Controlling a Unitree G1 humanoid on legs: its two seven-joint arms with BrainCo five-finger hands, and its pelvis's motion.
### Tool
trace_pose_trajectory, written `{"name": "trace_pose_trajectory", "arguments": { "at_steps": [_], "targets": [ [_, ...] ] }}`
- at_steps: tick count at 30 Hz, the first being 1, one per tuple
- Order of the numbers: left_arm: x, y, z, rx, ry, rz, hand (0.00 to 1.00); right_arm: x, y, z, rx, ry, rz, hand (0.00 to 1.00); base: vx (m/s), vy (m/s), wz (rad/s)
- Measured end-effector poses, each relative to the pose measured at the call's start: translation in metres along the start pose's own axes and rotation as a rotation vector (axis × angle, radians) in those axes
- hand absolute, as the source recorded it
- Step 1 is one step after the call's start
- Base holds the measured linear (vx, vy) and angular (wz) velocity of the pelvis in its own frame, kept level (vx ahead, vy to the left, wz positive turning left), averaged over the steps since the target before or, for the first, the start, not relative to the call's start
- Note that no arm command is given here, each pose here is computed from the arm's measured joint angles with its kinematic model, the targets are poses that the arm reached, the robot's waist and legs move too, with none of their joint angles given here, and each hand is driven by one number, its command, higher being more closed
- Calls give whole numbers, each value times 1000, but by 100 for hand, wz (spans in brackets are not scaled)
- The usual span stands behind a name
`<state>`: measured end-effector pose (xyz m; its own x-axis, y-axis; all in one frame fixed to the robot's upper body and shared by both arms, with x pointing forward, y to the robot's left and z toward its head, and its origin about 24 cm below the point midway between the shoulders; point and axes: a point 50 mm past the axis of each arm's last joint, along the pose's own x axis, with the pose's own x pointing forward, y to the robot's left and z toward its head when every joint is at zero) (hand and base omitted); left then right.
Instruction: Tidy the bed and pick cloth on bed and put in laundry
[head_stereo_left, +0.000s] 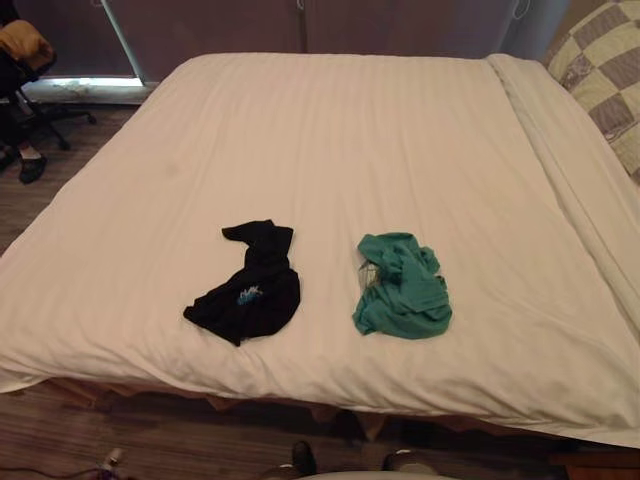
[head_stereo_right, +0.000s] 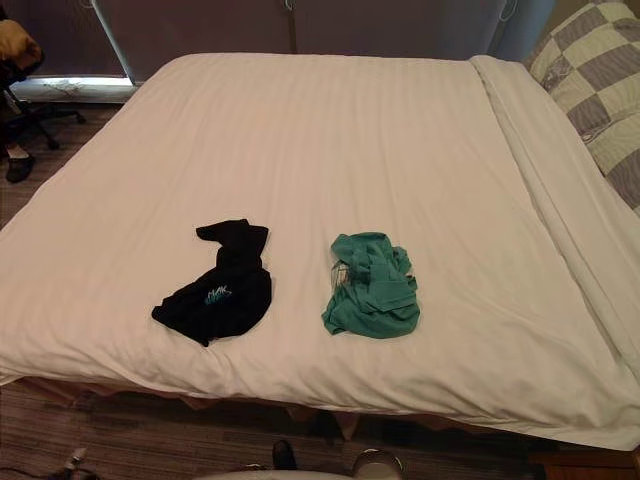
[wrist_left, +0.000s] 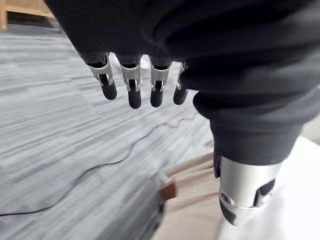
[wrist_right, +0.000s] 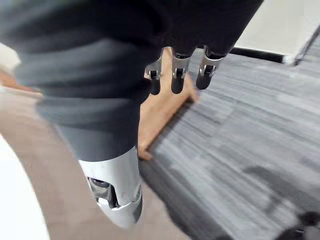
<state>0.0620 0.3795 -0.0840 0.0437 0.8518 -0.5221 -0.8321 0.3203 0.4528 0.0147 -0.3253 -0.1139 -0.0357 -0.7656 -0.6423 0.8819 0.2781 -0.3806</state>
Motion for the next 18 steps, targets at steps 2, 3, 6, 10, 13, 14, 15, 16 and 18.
{"name": "trace_pose_trajectory", "arguments": {
  "at_steps": [2,3,6,10,13,14,15,16,18],
  "targets": [
    [2,7,29,-66,-111,52,0,-2,-1,32,-19,-146,-31,0,50,0,7],
    [1,12,48,-108,-185,84,0,-5,-2,53,-42,-246,-55,0,70,3,13],
    [-6,20,88,-200,-356,135,0,-15,-5,103,-102,-479,-120,0,69,13,16],
    [-23,12,113,-202,-509,112,0,-32,12,145,-179,-685,-129,0,66,21,6],
    [-45,-8,129,-210,-620,24,0,-52,31,165,-219,-827,-93,0,26,16,9],
    [-57,-18,133,-196,-673,-27,0,-60,39,170,-233,-872,-71,0,-56,15,3],
    [-65,-27,135,-182,-712,-79,0,-66,46,174,-243,-905,-46,0,-74,14,0],
    [-70,-32,135,-178,-728,-106,0,-69,49,175,-254,-924,-31,0,-87,14,-2],
    [-83,-47,136,-153,-768,-186,0,-81,62,183,-287,-993,26,0,-95,17,-2]
  ]
}}
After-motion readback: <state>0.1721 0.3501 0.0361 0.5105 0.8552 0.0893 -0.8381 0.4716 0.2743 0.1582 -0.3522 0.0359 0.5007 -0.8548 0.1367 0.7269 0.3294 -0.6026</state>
